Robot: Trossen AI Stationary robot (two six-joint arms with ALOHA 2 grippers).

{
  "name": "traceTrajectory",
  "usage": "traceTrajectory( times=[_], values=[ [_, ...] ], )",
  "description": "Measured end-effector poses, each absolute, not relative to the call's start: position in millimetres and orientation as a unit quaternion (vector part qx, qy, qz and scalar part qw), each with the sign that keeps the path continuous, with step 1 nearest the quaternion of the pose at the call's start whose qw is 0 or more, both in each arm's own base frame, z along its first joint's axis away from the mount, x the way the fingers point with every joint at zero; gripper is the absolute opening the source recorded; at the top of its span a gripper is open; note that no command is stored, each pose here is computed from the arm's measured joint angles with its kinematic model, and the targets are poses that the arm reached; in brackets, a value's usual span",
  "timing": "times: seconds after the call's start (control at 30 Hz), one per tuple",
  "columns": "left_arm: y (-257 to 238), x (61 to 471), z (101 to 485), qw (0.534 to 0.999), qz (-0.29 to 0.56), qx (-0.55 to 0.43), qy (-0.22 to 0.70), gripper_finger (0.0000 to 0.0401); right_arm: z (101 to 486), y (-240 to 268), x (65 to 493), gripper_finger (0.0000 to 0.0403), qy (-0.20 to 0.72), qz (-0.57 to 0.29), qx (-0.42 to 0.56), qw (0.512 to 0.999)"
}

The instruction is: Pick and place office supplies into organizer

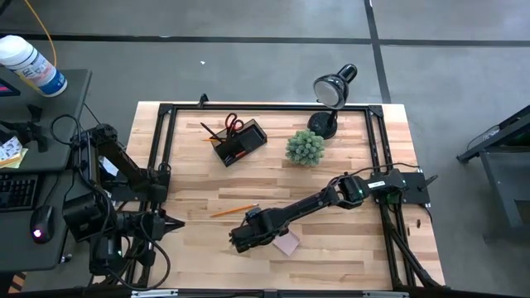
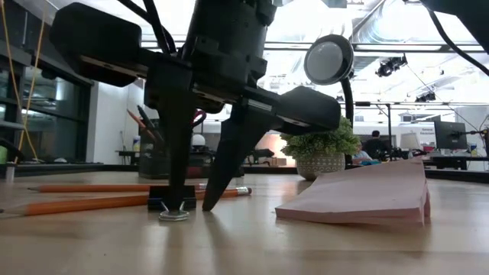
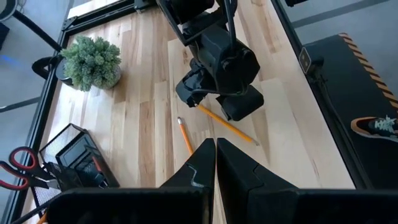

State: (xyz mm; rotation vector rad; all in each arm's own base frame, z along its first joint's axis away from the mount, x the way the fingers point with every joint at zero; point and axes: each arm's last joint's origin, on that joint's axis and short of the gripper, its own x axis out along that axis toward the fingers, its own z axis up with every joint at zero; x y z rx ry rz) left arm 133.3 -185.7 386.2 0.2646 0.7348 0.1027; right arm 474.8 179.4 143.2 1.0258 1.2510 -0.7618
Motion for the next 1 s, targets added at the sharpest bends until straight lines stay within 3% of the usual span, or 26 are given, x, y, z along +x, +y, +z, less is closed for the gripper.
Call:
traceTrajectory(
  times=[0.2,0.43,1.0],
  values=[
    [-185.7,133.3,386.2,0.924,0.05,0.129,0.358,0.0005,141.5,179.9,474.9,0.0075,0.556,-0.321,0.441,0.627],
    [-185.8,133.3,386.3,0.924,0.051,0.127,0.357,0.0005,134.9,181.2,476.1,0.0007,0.572,-0.305,0.436,0.625],
    [-185.8,133.3,386.3,0.925,0.052,0.123,0.357,0.0005,167.1,166.3,483.4,0.0001,0.537,-0.317,0.391,0.678]
  ],
)
